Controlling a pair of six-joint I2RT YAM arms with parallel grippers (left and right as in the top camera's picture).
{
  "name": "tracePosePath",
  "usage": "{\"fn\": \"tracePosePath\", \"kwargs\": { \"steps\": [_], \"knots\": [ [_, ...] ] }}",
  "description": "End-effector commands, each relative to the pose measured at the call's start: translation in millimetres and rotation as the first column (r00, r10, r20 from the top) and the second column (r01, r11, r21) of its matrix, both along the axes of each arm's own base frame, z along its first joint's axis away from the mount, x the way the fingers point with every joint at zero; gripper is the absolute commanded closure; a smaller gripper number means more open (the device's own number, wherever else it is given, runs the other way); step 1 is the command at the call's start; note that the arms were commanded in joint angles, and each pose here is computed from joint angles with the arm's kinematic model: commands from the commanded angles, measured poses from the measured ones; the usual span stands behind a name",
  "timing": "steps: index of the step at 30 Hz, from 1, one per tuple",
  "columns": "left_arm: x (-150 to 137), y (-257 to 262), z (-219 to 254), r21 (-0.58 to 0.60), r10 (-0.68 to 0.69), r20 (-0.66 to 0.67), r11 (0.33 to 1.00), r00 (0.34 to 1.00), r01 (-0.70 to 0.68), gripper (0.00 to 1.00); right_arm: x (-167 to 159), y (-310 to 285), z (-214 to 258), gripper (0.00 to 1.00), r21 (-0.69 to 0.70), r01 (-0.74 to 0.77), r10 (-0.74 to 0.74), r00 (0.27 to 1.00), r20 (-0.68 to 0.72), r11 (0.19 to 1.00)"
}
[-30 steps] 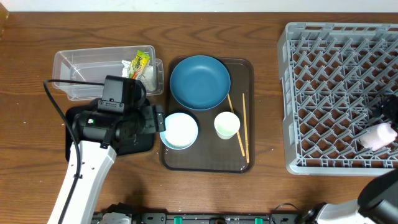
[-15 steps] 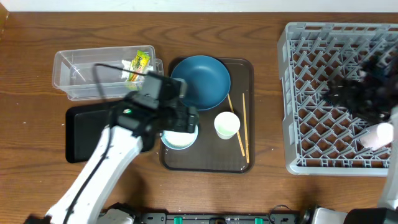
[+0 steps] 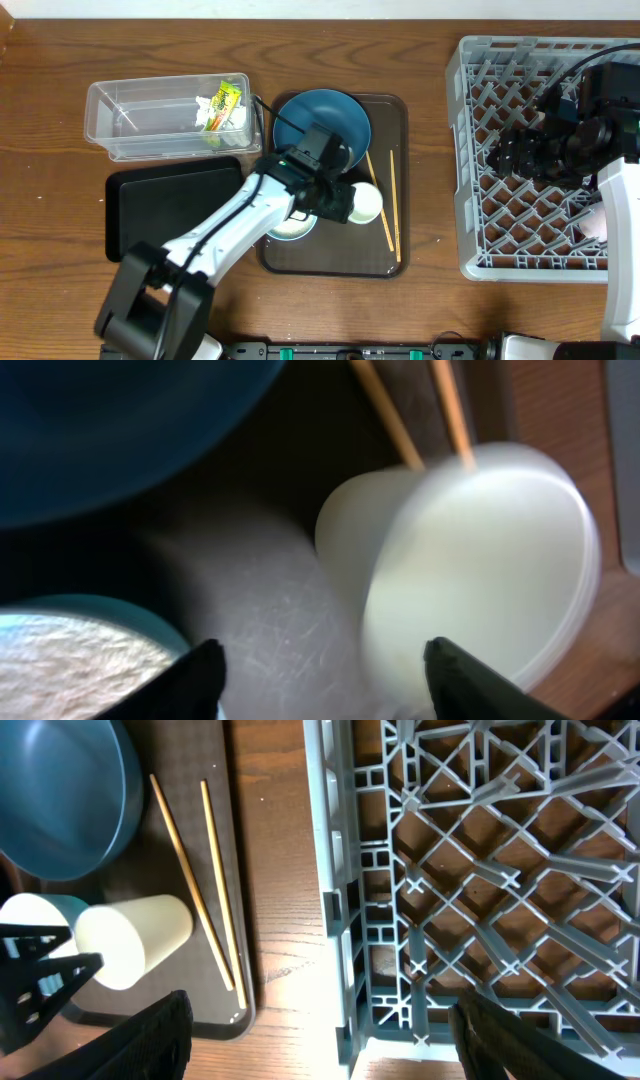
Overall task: Sort waste into correct bins and load items into the dishwasher rack
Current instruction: 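Grasp the white cup with the left gripper and lift it, then hand the white cup from the left gripper to the right gripper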
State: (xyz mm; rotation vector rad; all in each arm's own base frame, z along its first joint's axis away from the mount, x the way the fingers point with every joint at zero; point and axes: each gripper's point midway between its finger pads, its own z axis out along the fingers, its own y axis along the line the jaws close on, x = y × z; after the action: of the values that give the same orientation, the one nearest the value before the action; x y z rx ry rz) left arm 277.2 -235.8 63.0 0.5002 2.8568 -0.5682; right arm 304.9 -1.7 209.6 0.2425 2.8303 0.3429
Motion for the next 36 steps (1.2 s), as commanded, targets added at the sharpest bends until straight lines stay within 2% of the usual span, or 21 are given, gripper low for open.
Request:
{"fn": "tracePosePath", "kwargs": {
  "steps": [1,9,13,17,19,22,24,27,29,32,36],
  "knots": [
    [0.0,-1.6,-12.7,0.019,-0.008,-0.022,1.0,1.0,0.009,0.45,0.1,1.4,3.7,0.19,-0.015,-0.022,0.022,1.0,0.012,1.0],
    [0.8,-2.4,-10.8,0.014,0.006,-0.026,1.0,1.0,-0.006,0.93,-0.9,0.7,3.2,0.18,-0.019,-0.02,0.02,1.0,0.007,1.0],
    [2.0,-5.2,10.6,-0.041,0.03,-0.012,0.999,0.999,-0.03,0.94,-1.9,-5.7,1.7,0.18,-0.055,-0.01,0.01,1.0,-0.001,0.998],
    [1.0,-9.7,57.3,-0.222,0.027,-0.004,0.975,1.0,-0.028,0.94,1.6,-15.3,1.9,0.2,-0.078,0.049,-0.049,0.999,0.007,0.996],
    [6.1,-2.6,77.0,-0.299,0.078,-0.023,0.951,0.997,-0.082,0.94,8.9,-11.5,5.6,0.19,-0.019,0.072,-0.071,0.997,0.037,0.997],
    [13.4,5.1,109.0,-0.464,0.091,-0.068,0.879,0.994,-0.112,0.94,23.5,24.9,21.3,0.15,0.166,-0.108,0.081,0.984,0.161,0.98],
    [13.6,5.1,134.1,-0.601,0.036,-0.094,0.794,0.995,-0.085,0.94,24.2,57.6,36.6,0.11,0.278,-0.299,0.221,0.935,0.279,0.913],
    [8.4,6.6,175.0,-0.781,-0.092,-0.094,0.624,0.991,-0.017,0.94,6.5,107.3,65.8,0.1,0.387,-0.59,0.389,0.784,0.484,0.708],
    [4.4,7.3,190.9,-0.836,-0.151,-0.086,0.549,0.985,0.011,0.94,-7.5,132.6,81.7,0.09,0.408,-0.712,0.427,0.683,0.592,0.572],
    [-1.6,4.8,199.4,-0.859,-0.195,-0.072,0.51,0.978,0.039,0.94,-24.0,163.4,90.0,0.09,0.391,-0.812,0.468,0.573,0.673,0.433],
    [-10.2,-1.5,202.9,-0.869,-0.237,-0.071,0.491,0.969,0.057,0.94,-34.9,191.3,90.0,0.11,0.347,-0.871,0.52,0.487,0.702,0.347]
  ]
}}
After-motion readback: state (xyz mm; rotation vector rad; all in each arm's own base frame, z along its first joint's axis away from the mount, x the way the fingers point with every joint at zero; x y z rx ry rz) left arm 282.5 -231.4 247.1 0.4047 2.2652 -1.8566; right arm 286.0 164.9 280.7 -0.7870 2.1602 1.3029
